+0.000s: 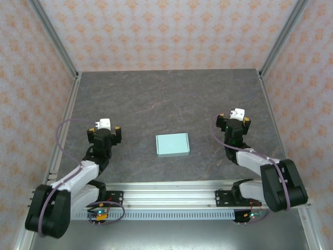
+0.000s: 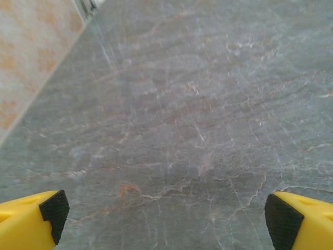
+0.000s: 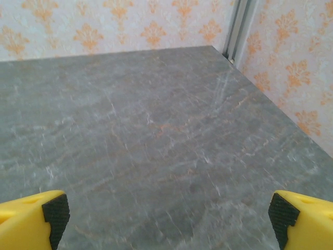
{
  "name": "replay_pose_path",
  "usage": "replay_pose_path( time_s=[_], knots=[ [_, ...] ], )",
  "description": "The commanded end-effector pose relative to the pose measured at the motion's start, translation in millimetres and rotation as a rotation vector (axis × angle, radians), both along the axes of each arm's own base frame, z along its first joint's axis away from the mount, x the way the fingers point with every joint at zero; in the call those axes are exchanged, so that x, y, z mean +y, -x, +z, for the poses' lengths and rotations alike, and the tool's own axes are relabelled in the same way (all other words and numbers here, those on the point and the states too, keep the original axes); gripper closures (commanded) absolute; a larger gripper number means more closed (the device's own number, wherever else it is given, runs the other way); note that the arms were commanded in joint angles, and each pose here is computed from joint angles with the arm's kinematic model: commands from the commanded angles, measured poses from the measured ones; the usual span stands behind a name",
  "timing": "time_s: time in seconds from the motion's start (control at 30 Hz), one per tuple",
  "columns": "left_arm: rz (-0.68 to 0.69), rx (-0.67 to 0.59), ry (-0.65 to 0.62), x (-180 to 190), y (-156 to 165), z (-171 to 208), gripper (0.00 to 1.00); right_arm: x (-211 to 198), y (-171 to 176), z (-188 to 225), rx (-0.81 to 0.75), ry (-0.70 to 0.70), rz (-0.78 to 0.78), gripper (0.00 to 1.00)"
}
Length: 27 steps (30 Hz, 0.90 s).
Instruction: Fold the paper box
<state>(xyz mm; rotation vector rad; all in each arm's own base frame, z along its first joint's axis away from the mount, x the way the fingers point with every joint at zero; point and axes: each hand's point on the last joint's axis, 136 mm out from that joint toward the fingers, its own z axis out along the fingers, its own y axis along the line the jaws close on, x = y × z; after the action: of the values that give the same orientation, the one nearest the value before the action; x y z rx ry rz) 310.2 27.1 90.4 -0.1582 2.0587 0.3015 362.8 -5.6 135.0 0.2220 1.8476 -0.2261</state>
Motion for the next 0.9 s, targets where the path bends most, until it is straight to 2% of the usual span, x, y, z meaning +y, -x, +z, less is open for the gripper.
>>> replay_pose_path(
  time_s=[0.0,0.07,0.13,0.27,0.33,0.4,0.47,0.57,0.6,0.7,0.87],
  knots=[
    [-0.096,-0.111,0.087,-15,-39,30,0.0,5,-29,38,-0.111,-0.04,0.016,0.01],
    [-0.136,-0.096,0.088,-19,-52,28,0.0,4,-33,30,-0.03,-0.021,0.009,0.01],
    [-0.18,-0.108,0.121,-24,-61,28,0.0,1,-28,28,-0.016,-0.016,-0.008,0.01],
    [-0.094,-0.153,0.114,-5,-74,26,0.0,-3,-13,5,0.049,0.028,-0.004,0.01],
    [-0.054,-0.148,0.153,6,-80,6,0.0,-2,-8,-9,0.031,0.014,0.009,0.01],
    [-0.092,-0.14,0.154,0,-77,4,0.0,3,-8,-17,-0.009,0.019,0.046,0.01],
    [-0.102,-0.145,0.158,-1,-80,4,0.0,-2,-12,-22,-0.01,0.014,0.012,0.01],
    [-0.04,-0.141,0.153,9,-78,4,0.0,-20,-9,-37,-0.006,-0.06,-0.035,0.01],
    [-0.039,-0.149,0.15,9,-79,4,0.0,-23,-16,-36,-0.048,-0.074,-0.038,0.01],
    [-0.031,-0.137,0.136,8,-79,4,0.0,-17,-25,-44,0.065,-0.09,0.023,0.01],
    [-0.027,-0.115,0.088,3,-81,4,0.0,-32,-25,-42,0.046,-0.107,-0.066,0.01]
  ],
)
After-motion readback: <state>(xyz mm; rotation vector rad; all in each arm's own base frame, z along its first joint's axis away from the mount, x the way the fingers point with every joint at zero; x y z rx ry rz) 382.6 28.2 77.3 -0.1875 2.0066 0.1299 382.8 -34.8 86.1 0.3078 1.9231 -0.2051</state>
